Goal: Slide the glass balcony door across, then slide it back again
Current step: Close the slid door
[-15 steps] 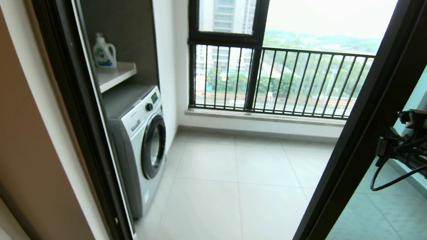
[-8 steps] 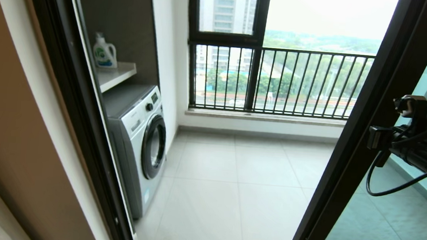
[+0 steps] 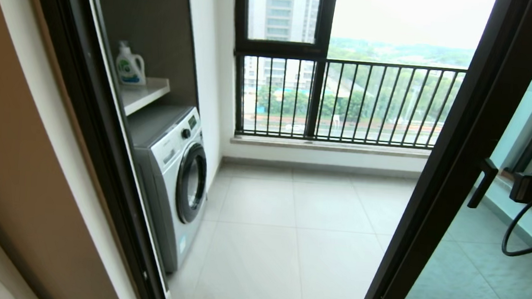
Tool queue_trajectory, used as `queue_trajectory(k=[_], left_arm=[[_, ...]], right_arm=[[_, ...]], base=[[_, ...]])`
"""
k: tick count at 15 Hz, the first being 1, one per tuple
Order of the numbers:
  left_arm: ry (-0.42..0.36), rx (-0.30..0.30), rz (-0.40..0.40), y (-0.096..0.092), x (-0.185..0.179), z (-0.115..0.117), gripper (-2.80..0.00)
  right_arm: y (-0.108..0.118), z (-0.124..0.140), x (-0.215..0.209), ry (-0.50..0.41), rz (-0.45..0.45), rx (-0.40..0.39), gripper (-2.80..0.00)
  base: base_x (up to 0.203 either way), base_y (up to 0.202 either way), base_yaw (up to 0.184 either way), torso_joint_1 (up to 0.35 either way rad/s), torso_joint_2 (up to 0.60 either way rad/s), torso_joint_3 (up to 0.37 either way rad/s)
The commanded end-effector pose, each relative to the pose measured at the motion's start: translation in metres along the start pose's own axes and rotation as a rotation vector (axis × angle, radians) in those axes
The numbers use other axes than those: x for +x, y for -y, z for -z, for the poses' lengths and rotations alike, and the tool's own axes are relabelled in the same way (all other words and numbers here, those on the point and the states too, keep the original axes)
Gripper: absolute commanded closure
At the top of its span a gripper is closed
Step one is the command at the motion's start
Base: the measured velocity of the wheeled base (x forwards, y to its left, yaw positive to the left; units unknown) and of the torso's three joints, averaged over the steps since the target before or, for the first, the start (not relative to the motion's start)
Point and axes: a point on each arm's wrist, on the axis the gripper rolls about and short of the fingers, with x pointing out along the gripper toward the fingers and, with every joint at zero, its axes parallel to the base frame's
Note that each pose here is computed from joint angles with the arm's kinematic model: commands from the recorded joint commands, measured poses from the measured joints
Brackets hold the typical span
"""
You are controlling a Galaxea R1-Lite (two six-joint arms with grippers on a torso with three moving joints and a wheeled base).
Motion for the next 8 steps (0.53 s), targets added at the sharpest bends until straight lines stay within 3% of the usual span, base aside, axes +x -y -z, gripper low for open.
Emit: queue_trajectory(k=[1,8], left_arm=[[-0.002,0.000,-0.001,0.000,0.000,0.000,0.00],[-0.002,0.000,-0.001,0.000,0.000,0.000,0.00]], right_arm=[[0.016,0.009,0.011,-0.023,0.029,0.010,0.00],[0.060,0.038,0.050,-0.083,0.116,0.044,0.00]], base=[[0.000,0.000,0.000,0.000,0.00,0.000],[0.000,0.000,0.000,0.000,0.00,0.000]])
